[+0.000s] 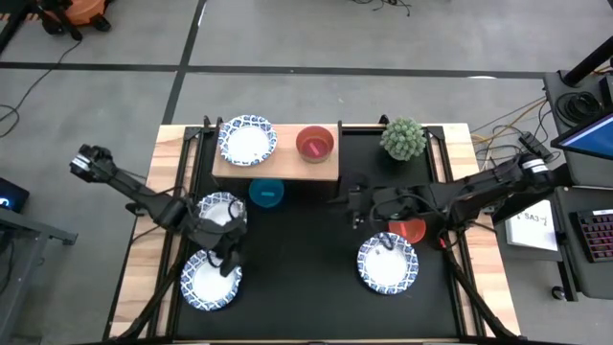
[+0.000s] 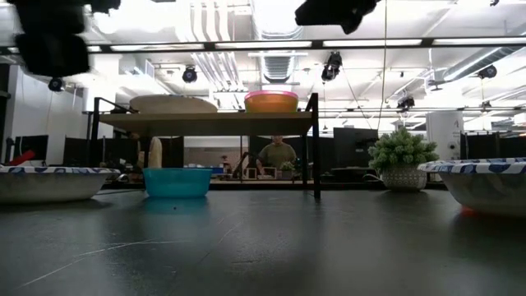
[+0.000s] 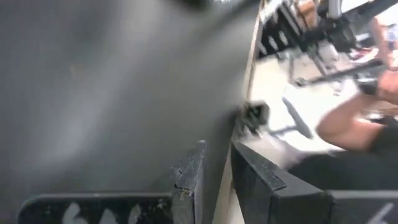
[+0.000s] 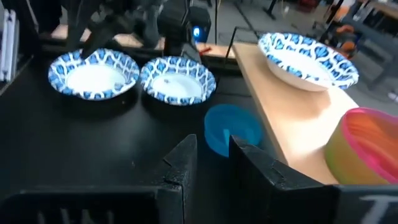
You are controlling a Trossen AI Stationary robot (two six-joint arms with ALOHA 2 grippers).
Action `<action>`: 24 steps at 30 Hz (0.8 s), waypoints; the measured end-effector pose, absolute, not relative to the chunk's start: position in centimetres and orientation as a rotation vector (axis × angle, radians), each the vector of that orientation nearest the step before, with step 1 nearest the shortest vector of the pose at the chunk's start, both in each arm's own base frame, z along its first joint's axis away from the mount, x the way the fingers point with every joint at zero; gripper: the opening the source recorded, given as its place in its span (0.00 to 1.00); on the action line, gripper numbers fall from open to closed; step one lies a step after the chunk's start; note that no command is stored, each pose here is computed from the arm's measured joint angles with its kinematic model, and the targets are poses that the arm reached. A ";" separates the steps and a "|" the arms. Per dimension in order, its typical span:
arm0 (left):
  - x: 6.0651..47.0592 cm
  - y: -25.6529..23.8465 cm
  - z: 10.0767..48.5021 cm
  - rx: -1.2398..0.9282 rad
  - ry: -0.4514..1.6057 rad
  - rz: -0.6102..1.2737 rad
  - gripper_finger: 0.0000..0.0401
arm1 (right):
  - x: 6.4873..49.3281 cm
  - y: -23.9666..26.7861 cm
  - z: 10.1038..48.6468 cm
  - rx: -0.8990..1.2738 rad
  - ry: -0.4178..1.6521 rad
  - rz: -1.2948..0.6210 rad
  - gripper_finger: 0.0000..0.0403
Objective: Place and stack bowls onto a shelf
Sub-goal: Stack the white bowl on top of the other white bowl on the shelf
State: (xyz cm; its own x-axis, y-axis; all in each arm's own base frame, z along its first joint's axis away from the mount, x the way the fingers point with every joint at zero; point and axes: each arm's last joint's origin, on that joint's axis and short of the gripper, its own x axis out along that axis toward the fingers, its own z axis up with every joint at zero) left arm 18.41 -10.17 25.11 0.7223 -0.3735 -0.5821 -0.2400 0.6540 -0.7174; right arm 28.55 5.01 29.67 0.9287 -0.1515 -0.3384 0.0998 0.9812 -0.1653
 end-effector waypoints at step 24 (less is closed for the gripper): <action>15.2 -8.8 20.8 -0.911 1.129 0.586 0.14 | 26.4 4.6 28.9 -0.184 0.256 -0.117 0.21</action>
State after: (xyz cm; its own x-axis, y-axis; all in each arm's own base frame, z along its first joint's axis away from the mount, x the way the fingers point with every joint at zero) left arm 15.17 -8.82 20.82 0.3433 -0.0430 -0.9383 -0.7921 0.5235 -0.3138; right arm 26.38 4.55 28.94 0.9607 -0.1384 -0.2405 0.0918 0.9764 -0.1953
